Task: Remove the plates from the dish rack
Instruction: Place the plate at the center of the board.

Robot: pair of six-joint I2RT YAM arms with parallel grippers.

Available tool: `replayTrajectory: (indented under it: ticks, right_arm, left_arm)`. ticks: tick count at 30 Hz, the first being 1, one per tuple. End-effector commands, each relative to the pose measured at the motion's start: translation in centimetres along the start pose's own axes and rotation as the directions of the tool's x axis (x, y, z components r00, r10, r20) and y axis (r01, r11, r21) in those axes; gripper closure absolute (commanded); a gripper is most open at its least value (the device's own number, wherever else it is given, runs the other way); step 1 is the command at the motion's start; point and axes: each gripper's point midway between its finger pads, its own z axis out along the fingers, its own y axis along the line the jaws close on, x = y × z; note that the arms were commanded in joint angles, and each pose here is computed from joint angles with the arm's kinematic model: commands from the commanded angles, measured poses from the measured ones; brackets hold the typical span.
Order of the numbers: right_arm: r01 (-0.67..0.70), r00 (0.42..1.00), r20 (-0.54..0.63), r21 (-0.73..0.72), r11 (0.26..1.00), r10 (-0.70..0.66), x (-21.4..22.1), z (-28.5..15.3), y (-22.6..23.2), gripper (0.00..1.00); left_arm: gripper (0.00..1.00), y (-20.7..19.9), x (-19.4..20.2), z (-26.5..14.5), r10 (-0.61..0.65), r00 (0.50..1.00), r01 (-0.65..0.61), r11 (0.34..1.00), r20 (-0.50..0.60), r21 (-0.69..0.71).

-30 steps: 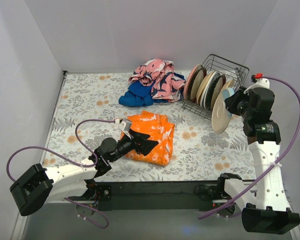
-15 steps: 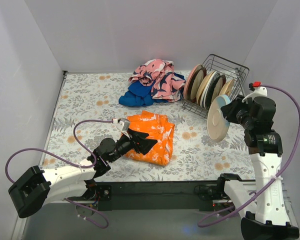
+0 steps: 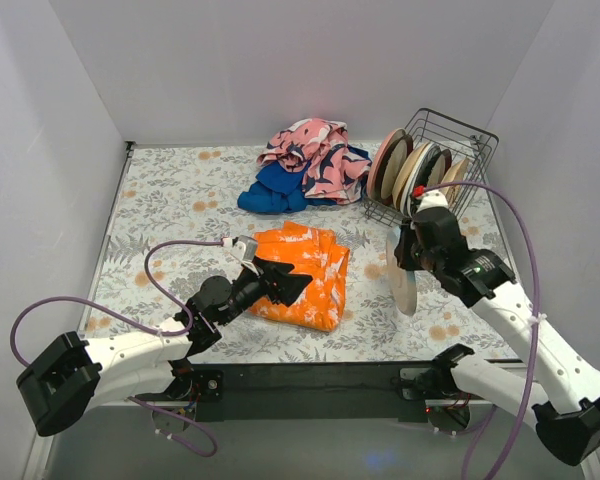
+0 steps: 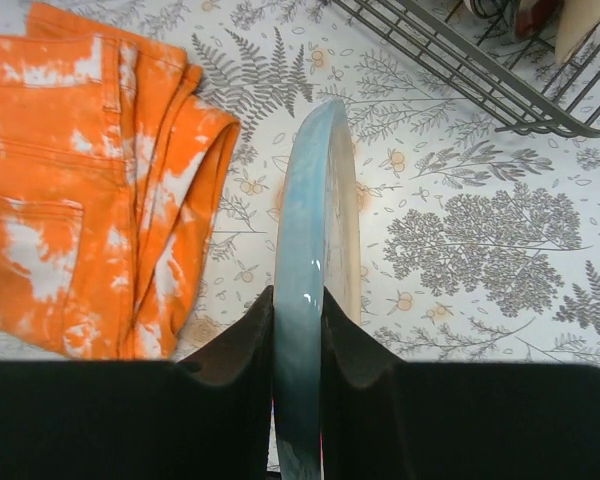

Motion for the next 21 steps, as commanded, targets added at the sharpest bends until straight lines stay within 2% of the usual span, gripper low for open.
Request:
replayTrajectory:
  ticks: [1,2,8,14,15,21]
  right_arm:
    - [-0.02,0.986,0.169,0.163,0.986,-0.008,-4.3,-1.0,-0.4,0.99]
    - [0.002,0.984,0.176,0.204,0.979,-0.038,-4.5,-1.3,-0.3,0.99]
    - [0.163,0.981,0.039,0.351,0.922,-0.188,-2.1,-0.1,0.8,0.99]
    - [0.259,0.965,-0.068,0.428,0.866,-0.255,0.9,1.4,1.4,0.99]
    - [0.287,0.957,-0.113,0.46,0.84,-0.266,1.9,1.6,0.9,0.99]
    - [0.36,0.933,-0.194,0.526,0.77,-0.303,4.0,2.3,0.1,0.99]
  left_arm:
    - [0.28,0.7,-1.0,-0.4,0.014,0.999,-0.012,0.999,0.048,-0.047]
    - [0.28,0.7,-1.3,-0.6,0.009,0.998,-0.006,0.999,0.064,-0.049]
    - [0.28,1.5,-2.7,-1.9,0.001,0.99,0.012,0.996,0.144,-0.09]
    - [0.28,2.5,-4.2,-3.2,-0.016,0.973,0.05,0.988,0.23,-0.144]
    - [0.28,2.7,-4.2,-3.3,-0.016,0.972,0.053,0.987,0.236,-0.151]
    - [0.28,2.9,-4.4,-3.4,-0.017,0.97,0.057,0.985,0.243,-0.16]
